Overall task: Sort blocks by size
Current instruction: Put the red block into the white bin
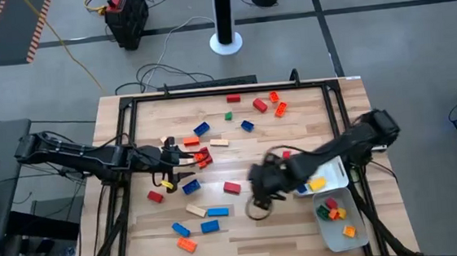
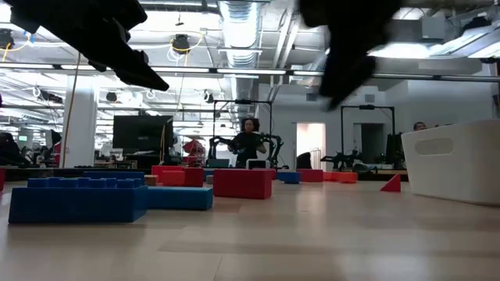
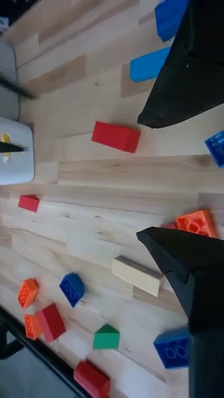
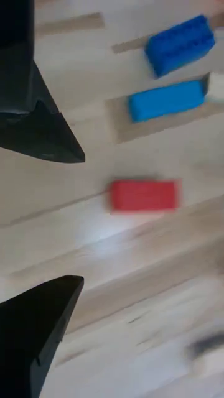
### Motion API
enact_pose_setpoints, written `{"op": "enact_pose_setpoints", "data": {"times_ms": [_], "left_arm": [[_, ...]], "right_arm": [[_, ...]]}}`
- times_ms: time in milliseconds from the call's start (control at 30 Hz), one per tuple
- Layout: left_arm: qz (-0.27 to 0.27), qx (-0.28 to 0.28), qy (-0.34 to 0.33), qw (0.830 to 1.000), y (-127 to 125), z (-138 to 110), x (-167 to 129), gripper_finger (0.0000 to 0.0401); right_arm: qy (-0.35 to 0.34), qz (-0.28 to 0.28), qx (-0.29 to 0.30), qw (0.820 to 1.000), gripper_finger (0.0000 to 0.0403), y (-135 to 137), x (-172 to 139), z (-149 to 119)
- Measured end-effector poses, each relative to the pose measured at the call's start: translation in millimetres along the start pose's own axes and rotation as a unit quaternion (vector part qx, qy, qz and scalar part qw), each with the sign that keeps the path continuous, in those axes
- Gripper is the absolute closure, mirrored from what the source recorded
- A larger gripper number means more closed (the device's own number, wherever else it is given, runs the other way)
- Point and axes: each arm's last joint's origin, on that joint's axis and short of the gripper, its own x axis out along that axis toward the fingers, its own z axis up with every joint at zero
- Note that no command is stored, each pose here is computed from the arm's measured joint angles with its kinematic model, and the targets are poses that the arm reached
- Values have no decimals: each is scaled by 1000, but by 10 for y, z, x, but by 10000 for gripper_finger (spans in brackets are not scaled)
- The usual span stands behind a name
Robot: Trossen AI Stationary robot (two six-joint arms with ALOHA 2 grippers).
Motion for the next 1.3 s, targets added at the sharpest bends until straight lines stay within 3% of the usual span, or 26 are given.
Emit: {"op": "enact_pose_setpoints", "data": {"times_ms": [133,300,633,800,933,1100,1200,1300], "left_arm": [[11,0,5,1000,-10,-15,-41,137],[23,-7,20,1000,1,-50,-97,137],[29,-22,30,999,7,-72,-104,137],[34,-24,21,999,9,-57,-102,137],[39,-24,19,999,11,-53,-103,137],[39,-25,17,999,12,-50,-103,137],[39,-25,17,999,12,-50,-103,137],[39,-24,19,999,11,-53,-103,137]], "right_arm": [[-14,4,-58,998,67,-55,377,128],[-15,-8,-85,996,67,-132,680,177],[-55,33,-114,991,68,30,923,185],[-32,29,-133,990,92,110,1160,38],[-33,29,-137,990,141,156,1178,6],[-22,23,-137,990,245,119,1113,11],[12,2,-143,990,251,18,951,6],[29,-14,-130,991,251,-111,582,60]]}}
